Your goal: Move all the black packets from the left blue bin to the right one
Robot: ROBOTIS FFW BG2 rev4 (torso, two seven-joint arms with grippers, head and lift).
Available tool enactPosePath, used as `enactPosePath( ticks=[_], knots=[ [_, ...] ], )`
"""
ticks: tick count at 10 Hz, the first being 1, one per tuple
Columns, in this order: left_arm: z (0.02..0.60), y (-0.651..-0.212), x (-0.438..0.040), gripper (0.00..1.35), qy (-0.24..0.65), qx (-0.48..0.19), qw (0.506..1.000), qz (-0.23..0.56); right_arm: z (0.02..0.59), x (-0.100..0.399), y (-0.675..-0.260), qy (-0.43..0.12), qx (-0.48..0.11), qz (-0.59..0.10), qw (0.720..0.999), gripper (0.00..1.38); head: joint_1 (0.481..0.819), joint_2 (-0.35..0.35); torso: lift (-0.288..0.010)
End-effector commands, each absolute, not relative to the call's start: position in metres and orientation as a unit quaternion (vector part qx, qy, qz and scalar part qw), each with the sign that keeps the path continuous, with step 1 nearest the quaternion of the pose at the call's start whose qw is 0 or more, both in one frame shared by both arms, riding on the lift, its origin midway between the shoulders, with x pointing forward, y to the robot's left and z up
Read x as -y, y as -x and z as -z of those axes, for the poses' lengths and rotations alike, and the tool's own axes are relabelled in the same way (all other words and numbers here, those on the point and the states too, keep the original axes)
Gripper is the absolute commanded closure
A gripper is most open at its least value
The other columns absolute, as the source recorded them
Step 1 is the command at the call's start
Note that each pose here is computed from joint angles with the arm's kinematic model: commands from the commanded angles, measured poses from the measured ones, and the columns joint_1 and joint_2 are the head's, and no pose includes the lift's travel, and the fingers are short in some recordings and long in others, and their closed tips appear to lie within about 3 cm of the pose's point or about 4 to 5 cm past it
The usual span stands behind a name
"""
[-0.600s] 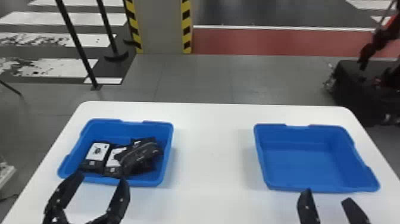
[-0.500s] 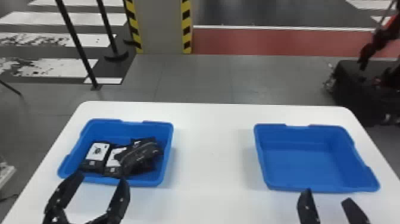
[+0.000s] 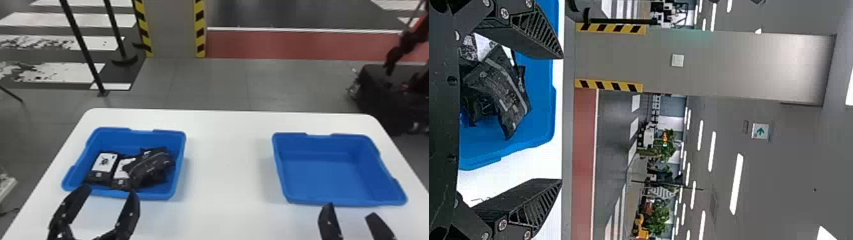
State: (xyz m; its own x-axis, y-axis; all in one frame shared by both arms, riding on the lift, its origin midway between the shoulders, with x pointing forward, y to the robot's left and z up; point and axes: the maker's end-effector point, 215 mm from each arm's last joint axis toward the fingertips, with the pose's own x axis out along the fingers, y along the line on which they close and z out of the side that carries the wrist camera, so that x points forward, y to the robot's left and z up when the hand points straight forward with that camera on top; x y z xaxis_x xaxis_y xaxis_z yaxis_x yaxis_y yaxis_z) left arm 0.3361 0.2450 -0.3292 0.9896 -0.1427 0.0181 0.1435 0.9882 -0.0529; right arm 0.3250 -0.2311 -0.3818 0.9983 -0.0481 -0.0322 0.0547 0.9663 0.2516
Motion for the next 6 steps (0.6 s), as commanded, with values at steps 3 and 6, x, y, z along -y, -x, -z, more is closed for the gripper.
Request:
enactPosePath(
  ticks=[3, 6],
  knots=[
    [0.336, -0.338, -0.246, 0.15, 0.023, -0.005, 0.997, 0.073, 0.382, 0.23, -0.326, -0.128, -0.013, 0.025, 0.991, 0.24, 0.695, 0.025, -0.11],
    [0.358, -0.354, -0.252, 0.15, -0.005, -0.047, 0.995, 0.089, 0.383, 0.23, -0.325, -0.13, -0.014, 0.024, 0.991, 0.24, 0.695, 0.028, -0.11]
  ],
)
